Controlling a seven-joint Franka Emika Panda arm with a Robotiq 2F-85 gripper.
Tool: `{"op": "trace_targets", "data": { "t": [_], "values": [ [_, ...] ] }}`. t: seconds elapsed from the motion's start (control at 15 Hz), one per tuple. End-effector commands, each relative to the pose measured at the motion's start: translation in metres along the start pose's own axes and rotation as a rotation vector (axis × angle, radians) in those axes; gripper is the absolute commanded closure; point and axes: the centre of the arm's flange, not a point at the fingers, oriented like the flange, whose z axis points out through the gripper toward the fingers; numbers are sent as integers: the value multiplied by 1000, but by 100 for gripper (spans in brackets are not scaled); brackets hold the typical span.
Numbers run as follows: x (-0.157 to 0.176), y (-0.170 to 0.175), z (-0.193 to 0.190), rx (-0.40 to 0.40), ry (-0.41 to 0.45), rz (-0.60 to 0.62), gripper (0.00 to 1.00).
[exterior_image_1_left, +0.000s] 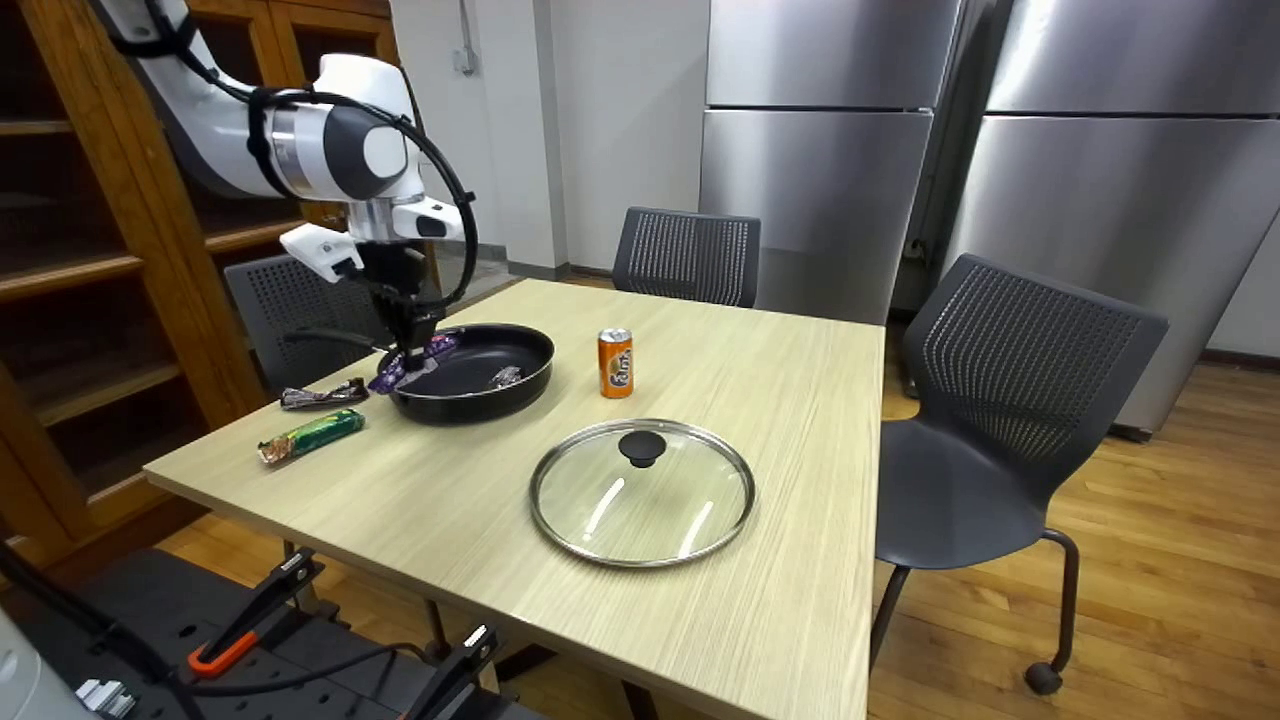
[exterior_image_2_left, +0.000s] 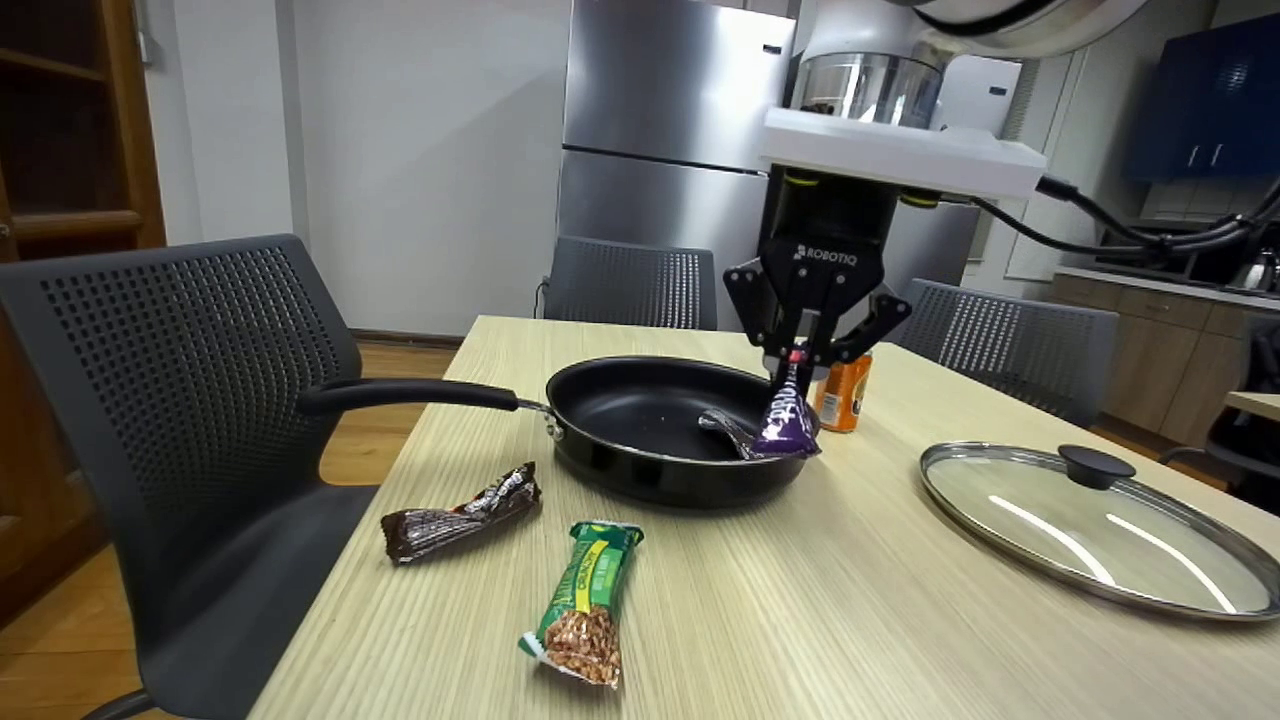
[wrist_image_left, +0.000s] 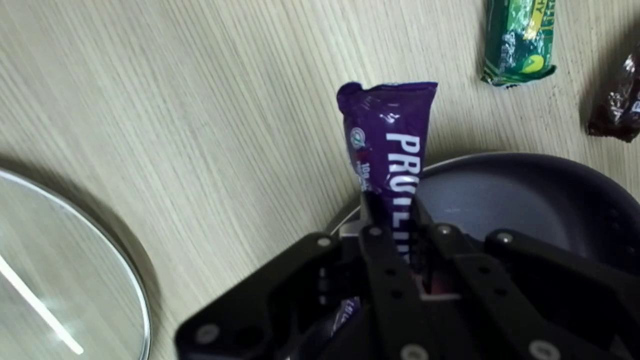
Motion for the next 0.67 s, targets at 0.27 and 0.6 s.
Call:
{"op": "trace_targets", "data": {
  "t": [0.27, 0.6],
  "values": [
    [63, -25, -23, -49, -11, -34, 97],
    [85, -44, -13, -84, -52, -39, 97]
  ]
}}
